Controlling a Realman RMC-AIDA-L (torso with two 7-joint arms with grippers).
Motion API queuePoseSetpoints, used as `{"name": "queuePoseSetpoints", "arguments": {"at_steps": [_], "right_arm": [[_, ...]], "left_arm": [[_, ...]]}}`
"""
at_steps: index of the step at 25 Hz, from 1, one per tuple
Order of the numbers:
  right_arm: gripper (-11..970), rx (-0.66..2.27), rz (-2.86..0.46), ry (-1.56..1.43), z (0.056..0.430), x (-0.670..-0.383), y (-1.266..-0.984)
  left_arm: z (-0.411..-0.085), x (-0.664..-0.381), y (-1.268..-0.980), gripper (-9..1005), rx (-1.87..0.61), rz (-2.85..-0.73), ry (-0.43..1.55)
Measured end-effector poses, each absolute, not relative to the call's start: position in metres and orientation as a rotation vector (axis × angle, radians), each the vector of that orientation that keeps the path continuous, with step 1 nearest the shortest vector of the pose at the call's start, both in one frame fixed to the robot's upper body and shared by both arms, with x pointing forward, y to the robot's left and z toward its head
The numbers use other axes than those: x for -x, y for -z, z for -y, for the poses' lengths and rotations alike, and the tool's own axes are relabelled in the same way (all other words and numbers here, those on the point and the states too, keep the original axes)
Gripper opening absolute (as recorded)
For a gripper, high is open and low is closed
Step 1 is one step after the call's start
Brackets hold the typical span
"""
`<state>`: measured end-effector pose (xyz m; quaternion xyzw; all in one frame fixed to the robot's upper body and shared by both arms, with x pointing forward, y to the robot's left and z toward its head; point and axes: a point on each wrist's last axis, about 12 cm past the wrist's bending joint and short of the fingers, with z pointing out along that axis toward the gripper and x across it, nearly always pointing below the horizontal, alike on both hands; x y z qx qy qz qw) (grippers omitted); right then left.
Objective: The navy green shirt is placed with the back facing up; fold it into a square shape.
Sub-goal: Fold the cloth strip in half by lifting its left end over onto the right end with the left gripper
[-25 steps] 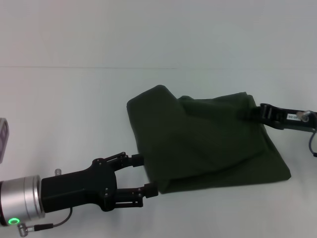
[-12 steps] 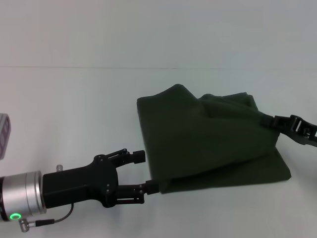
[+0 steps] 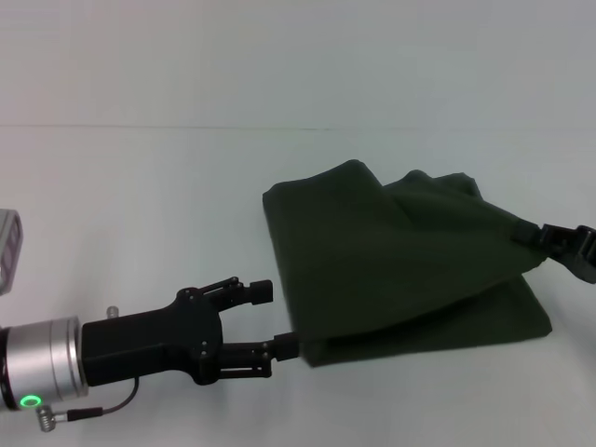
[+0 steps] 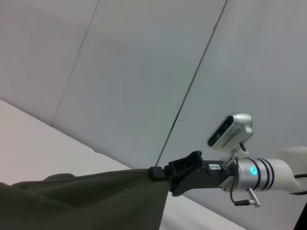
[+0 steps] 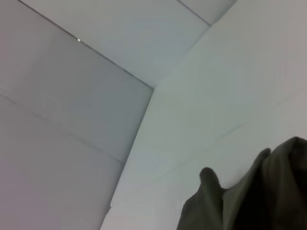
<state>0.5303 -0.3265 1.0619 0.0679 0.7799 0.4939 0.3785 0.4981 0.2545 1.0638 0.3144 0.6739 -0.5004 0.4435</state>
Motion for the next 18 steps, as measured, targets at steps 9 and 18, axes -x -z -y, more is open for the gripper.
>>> {"name": "queuePoseSetpoints", "arguments": {"at_steps": [9, 18], "right_arm": [[12, -0.255, -2.025, -1.221, 0.336, -0.508, -1.041], [12, -0.292, -2.023, -1.197, 0.345, -0.495, -1.034]], "left_arm": [[-0.254, -0.5, -1.064, 950, -0.778, -1.684, 1.233], [-0.254, -0.502, -1.064, 950, -0.779, -1.686, 1.226]]}}
